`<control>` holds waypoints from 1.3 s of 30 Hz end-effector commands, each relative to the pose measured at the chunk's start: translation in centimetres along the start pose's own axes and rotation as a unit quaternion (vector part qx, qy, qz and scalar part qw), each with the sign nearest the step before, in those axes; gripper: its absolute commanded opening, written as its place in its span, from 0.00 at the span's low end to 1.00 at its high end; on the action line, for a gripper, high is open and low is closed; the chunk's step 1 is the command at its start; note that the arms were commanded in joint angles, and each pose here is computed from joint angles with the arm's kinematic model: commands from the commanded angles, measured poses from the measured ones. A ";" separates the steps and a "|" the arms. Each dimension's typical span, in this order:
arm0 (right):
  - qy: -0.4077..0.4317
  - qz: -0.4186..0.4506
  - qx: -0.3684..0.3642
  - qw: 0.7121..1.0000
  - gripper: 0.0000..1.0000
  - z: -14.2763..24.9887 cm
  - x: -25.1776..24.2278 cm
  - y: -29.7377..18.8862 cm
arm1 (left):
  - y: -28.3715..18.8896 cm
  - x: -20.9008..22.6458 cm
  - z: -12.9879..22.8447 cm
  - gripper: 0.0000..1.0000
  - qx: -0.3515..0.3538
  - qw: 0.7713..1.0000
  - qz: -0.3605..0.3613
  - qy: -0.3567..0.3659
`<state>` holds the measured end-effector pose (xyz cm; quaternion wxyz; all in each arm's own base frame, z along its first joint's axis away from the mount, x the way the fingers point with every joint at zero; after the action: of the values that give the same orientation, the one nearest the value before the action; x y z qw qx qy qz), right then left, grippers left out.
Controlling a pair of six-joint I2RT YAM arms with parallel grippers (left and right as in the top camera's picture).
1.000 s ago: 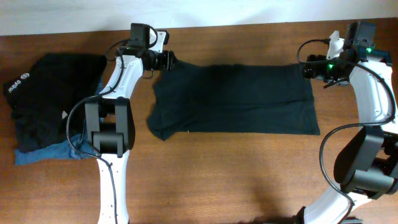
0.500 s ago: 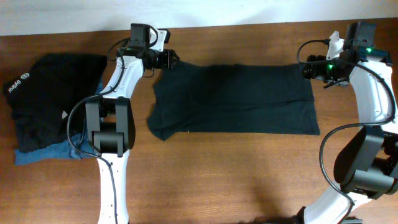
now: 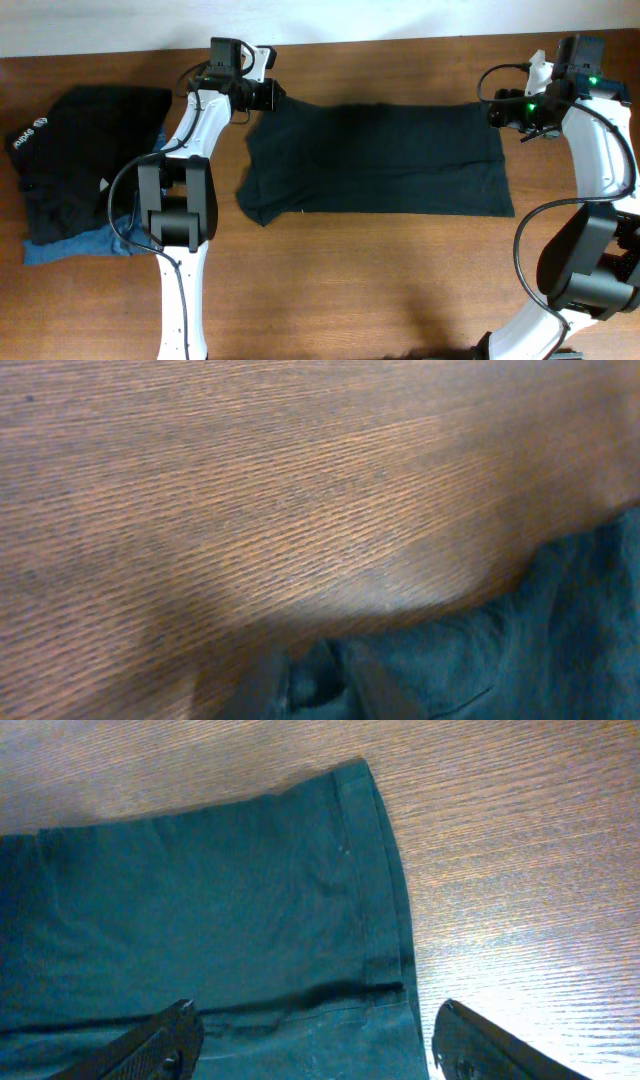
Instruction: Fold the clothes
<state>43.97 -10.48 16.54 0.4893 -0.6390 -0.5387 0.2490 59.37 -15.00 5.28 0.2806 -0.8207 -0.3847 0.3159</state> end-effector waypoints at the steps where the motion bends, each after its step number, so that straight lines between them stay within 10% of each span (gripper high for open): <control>1: -0.009 0.002 -0.011 1.000 0.76 -0.4 0.3 -0.7 | 0.2 -0.4 -0.3 0.06 -0.006 1.000 0.015 0.002; 39: -0.020 -0.037 -0.135 0.990 0.55 -6.9 -0.4 9.8 | -5.8 -4.4 -2.8 0.00 0.000 0.998 0.065 -0.008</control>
<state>53.43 -12.69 12.00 0.3882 -0.6744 -0.6046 0.1701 56.30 -15.92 10.03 0.2732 -0.8283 -0.3340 0.3575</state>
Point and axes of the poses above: each gripper's point midway between its finger pads, its own y axis out along the fingers, its own x axis along the line the jaws close on, z = x × y, the point moved 3 cm from there along -y, back along the fingers, and after that the axes turned 8 degrees about y, right-handed, at the moved point
